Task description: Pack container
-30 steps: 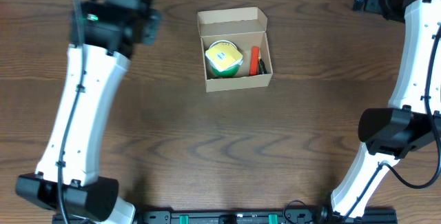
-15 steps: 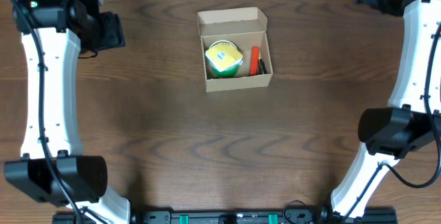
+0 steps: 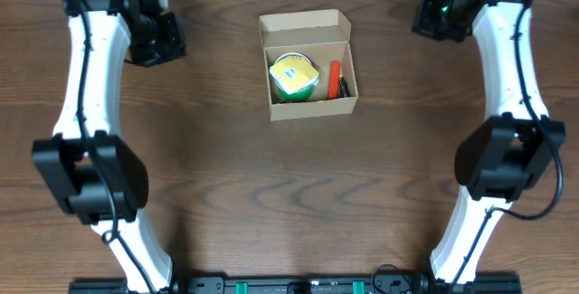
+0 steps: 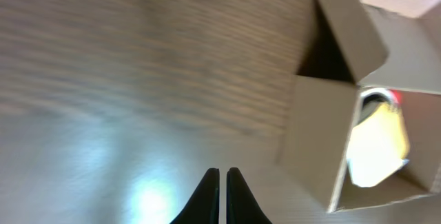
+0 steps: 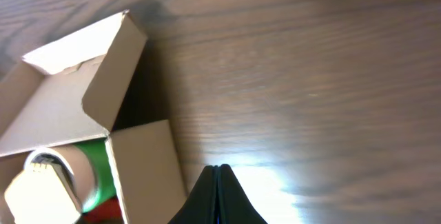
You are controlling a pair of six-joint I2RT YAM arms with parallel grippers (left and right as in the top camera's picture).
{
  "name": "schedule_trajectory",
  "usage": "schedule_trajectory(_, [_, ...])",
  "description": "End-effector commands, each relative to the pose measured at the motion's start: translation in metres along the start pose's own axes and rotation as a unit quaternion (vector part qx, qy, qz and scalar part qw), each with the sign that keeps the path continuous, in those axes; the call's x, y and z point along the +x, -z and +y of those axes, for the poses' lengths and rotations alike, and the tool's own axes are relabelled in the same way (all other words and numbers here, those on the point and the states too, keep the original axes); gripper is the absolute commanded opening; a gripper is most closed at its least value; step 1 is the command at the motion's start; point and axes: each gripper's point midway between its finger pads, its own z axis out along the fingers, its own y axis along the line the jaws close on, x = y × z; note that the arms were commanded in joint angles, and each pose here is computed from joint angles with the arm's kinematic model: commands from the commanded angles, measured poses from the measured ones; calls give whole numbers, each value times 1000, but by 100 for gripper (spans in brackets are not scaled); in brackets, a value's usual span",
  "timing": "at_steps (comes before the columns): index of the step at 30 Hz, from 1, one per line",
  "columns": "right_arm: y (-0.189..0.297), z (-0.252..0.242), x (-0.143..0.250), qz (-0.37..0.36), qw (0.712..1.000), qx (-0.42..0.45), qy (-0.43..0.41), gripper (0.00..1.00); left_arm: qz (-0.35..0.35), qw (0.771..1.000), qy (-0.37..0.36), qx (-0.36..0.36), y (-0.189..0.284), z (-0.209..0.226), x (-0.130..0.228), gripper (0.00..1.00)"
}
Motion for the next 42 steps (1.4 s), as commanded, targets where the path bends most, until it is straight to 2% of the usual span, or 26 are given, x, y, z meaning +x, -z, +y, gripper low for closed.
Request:
schedule_trajectory(1, [-33,11,16,46,996,-68,-45,1,44,994,41,91,-25,-23,5,6])
schedule_trajectory(8, [-72,42,17,89,965,-228,-97,1,94,969,79,213,-65,-47,0,6])
schedule_trajectory(15, [-112,41,15,122,929,-302,-174,1,94,960,106,243,-90,-48,-13,6])
schedule_trajectory(22, [-143,44,19,144,903,-350,-205,1,107,952,141,251,-117,-48,-16,6])
schedule_trajectory(33, [-167,67,31,151,902,-362,-180,1,135,935,169,282,-165,-73,-12,6])
schedule_trajectory(42, [-173,86,34,146,907,-361,-158,1,132,936,160,283,-176,-90,-9,6])
